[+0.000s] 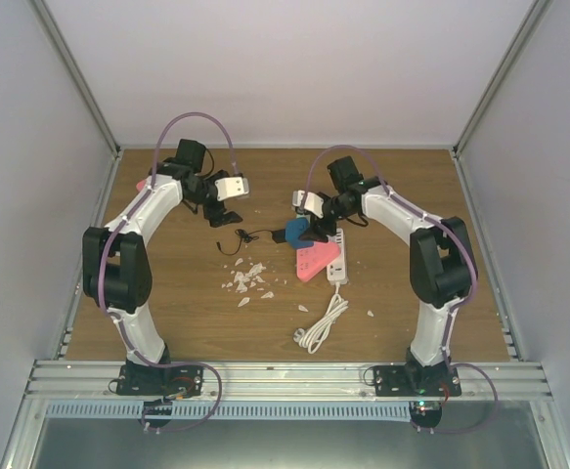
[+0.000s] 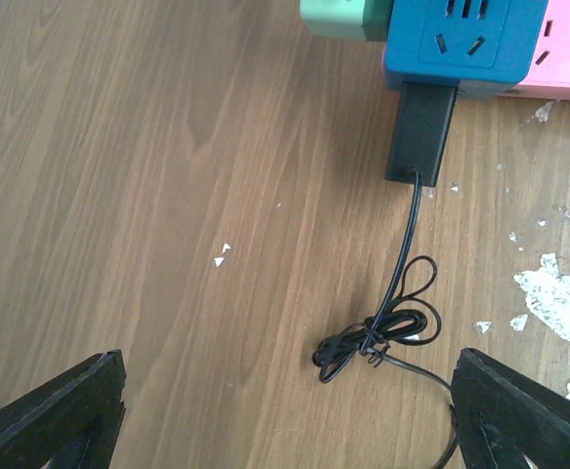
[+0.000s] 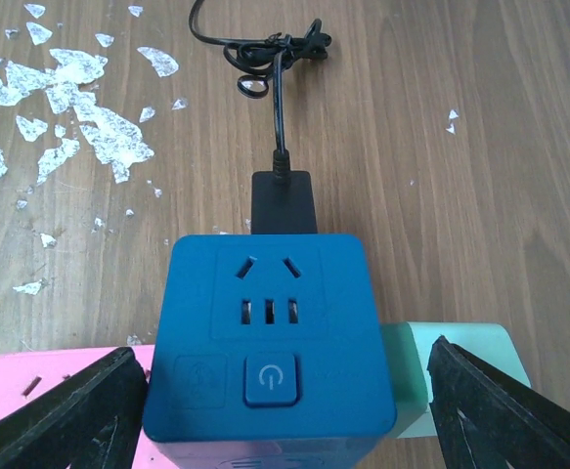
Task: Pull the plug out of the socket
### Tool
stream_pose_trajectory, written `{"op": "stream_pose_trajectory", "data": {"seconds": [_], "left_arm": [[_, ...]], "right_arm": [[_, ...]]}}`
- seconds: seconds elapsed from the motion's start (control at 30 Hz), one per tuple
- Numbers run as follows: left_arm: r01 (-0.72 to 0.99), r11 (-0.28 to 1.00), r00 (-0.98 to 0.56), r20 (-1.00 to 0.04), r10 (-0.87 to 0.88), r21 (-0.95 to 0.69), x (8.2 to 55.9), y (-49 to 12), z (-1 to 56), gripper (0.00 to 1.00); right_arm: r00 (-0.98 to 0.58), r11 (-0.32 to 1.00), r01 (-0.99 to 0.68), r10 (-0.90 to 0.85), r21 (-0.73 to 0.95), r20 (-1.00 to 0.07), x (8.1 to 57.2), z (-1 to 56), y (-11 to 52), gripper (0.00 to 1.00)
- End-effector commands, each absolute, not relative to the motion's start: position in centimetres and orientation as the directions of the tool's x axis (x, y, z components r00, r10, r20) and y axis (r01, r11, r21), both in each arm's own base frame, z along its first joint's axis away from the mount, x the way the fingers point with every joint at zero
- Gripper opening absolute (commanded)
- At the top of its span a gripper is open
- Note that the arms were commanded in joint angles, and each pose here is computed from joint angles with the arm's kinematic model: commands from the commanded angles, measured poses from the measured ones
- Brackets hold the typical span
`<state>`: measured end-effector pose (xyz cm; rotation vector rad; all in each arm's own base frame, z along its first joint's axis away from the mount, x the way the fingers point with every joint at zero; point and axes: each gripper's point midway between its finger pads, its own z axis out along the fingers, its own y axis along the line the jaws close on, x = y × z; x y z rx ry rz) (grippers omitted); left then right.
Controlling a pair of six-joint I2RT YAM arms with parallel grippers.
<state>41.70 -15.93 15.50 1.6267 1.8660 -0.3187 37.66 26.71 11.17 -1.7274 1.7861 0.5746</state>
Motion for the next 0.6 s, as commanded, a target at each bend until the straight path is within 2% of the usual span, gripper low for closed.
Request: {"op": "stream_pose_trajectory", "data": {"seconds": [0.0,0.3,0.57], "left_arm": [[0.943,0.212,0.004,-0.646,0.763,0.257,41.7,-17.0,17.5,0.91],[0.950,0.215,-0.007,-0.674,0.739,0.227,41.5,-17.7,17.4,0.90],[0.964,0.200,-0.019,-0.710,0.704,0.173,40.3,-19.1,16.9,0.89]], "right_arm": [[0.017,0.053,-0.994,-0.770,-0.091,-0.638,38.0,10.5,27.2,0.79],[0.048,0.017,-0.995,-0.797,-0.103,-0.602,37.7,9.6,27.4,0.74],[0.061,0.005,-0.994,-0.804,-0.108,-0.592,37.5,9.3,27.3,0.60]]}}
